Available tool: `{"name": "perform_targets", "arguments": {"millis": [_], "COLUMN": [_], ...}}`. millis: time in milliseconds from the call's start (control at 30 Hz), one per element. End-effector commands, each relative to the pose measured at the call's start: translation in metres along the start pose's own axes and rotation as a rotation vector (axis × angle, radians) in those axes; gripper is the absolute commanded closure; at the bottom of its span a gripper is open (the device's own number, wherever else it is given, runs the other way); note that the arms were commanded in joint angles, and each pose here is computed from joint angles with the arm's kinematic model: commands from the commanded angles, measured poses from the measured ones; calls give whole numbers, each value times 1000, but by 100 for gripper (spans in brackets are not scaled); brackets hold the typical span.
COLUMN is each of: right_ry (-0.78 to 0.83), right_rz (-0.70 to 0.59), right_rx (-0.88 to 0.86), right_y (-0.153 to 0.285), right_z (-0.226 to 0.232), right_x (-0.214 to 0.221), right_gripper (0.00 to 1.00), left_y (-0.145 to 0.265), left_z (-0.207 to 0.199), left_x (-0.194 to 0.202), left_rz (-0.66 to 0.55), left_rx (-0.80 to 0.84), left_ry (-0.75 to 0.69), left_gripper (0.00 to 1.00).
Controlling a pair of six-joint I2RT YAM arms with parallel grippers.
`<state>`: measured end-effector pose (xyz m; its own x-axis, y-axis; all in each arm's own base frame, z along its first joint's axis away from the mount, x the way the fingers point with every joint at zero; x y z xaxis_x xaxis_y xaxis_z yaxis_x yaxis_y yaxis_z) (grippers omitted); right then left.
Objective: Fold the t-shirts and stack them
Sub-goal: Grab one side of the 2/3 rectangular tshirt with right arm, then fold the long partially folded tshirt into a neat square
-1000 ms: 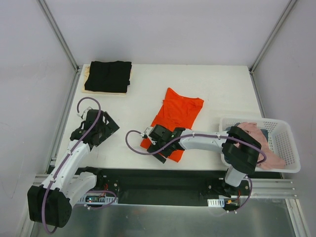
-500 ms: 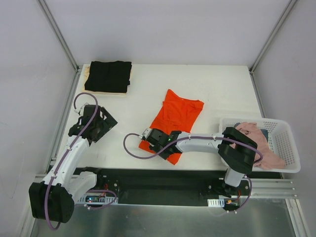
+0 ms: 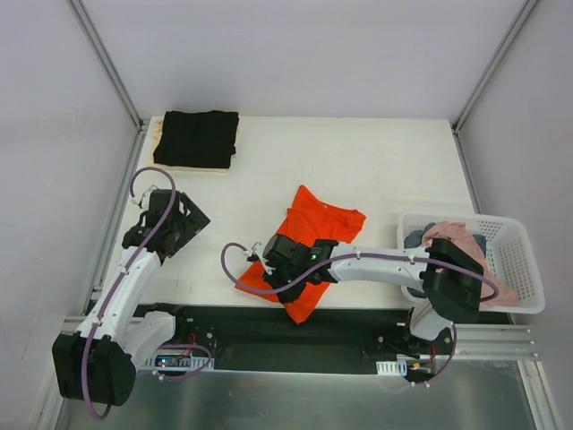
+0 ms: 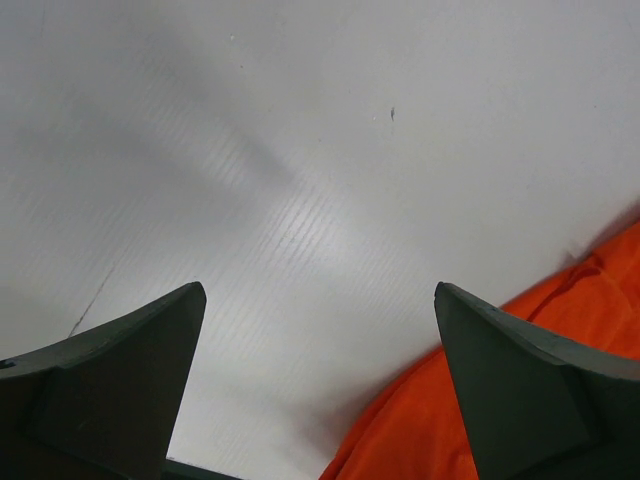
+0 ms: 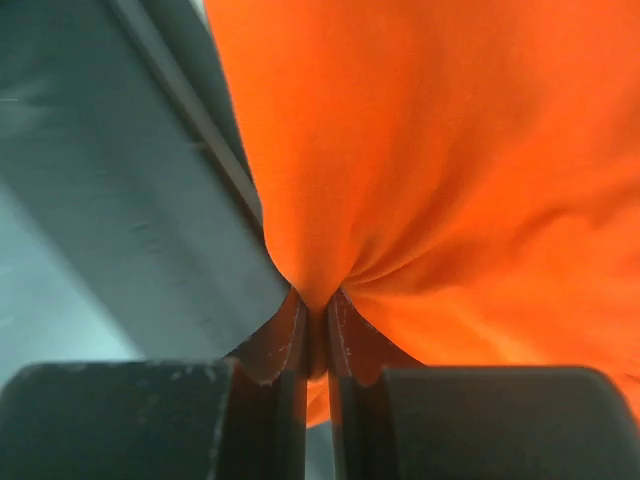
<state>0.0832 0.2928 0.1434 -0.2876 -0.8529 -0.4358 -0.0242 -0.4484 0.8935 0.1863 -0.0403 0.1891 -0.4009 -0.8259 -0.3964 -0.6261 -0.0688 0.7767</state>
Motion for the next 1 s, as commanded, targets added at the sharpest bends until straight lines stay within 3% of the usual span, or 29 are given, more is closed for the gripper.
{"name": "perform_targets", "arguments": {"millis": [0, 200, 533, 967], "right_ry": [-26, -155, -340, -376], "right_rz": [-126, -195, -281, -276], "right_rx": [-186, -267, -162, 1], "right_y": [47, 83, 122, 148], "right_z": [18, -1, -72, -134], "right_x": [-26, -28, -12, 3], "right_gripper": [99, 99, 99, 98], "left_y": [14, 19, 17, 9], "left_z": [-6, -6, -12, -21], "left_x": [-12, -13, -15, -18], "left_rz": [-77, -95, -77, -56], "left_rx": [44, 65, 63, 69], "left_ry": [-7, -2, -15, -34], "left_gripper": [1, 1, 1, 1]}}
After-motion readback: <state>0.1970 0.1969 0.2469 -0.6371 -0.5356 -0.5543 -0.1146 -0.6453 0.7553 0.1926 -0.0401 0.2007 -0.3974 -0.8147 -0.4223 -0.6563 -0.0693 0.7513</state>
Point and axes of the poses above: each gripper's point midway between its finger pads, its own y axis back along the fingers, its own z axis along the line the jaws close on, x = y × z, the point moved 10 cm from there along y, back along the fingers, and after that the axes turned 14 degrees about y, right-handed, at the moved point
